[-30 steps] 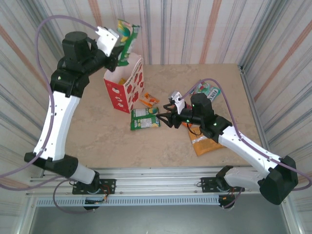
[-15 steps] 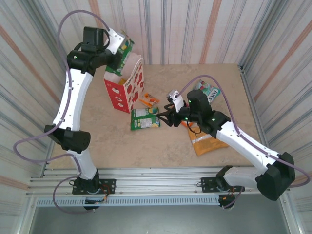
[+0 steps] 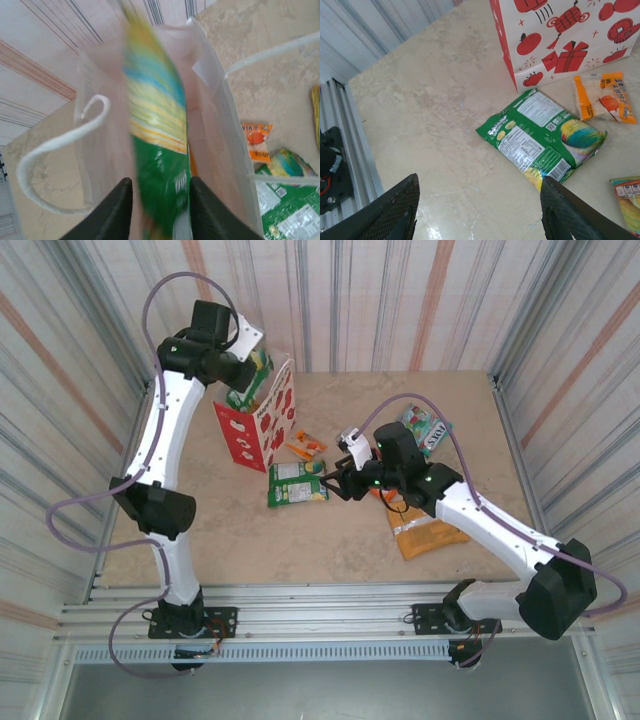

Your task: Place the snacks into the paper bag

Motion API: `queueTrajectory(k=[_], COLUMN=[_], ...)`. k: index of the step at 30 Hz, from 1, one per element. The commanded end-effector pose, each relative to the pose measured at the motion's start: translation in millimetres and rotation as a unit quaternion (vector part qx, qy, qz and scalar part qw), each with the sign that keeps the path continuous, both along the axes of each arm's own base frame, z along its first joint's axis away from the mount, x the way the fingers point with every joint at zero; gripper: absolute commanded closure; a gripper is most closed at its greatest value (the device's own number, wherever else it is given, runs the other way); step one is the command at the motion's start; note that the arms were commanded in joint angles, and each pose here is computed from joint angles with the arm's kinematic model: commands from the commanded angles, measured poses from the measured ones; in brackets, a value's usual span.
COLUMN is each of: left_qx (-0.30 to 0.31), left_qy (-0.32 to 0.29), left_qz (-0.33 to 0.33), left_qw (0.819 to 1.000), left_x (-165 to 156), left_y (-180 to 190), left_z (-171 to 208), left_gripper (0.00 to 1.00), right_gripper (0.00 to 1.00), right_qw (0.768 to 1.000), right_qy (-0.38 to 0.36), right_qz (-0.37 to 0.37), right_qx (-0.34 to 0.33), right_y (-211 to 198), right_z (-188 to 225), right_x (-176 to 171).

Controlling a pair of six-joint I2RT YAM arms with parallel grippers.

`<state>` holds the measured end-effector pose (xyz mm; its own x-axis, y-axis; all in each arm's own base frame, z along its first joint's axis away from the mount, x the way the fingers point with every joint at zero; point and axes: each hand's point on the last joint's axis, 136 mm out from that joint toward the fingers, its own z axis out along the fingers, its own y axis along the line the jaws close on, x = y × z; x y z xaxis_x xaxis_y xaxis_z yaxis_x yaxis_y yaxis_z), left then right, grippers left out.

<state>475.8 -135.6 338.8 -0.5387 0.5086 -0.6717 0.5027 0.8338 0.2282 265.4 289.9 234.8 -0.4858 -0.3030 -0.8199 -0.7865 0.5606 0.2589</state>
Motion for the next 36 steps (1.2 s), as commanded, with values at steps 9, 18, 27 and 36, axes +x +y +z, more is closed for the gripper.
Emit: queueTrajectory(k=[9, 18, 27, 36], left_qx=[-0.064, -0.200, -0.354, -0.414], left_qy=[-0.055, 0.025, 0.071, 0.138], left_qz=[0.032, 0.057, 0.117, 0.205], left_qw=[0.996, 0.978, 0.925, 0.876], left_x=[-52.5, -137.8, -181.0, -172.0], left_y=[6.9, 1.7, 0.1, -6.1], left_z=[67.3, 13.9, -79.7, -184.2], left_gripper=[0.54, 0.55, 0.56, 0.58], right_gripper=[0.38, 0.42, 0.42, 0.41], right_qw=[0.995, 0.969, 0.912, 0.889], right_qy=[0.081, 0.196, 0.345, 0.395], right_qz=[-0.055, -0.150, -0.215, -0.232], right_qx=[0.026, 0.025, 0.050, 0.032], right_y=[4.4, -5.5, -18.9, -1.8], right_z=[-3.1, -50.4, -107.7, -151.9], right_x=[12.0, 29.9, 57.9, 87.0])
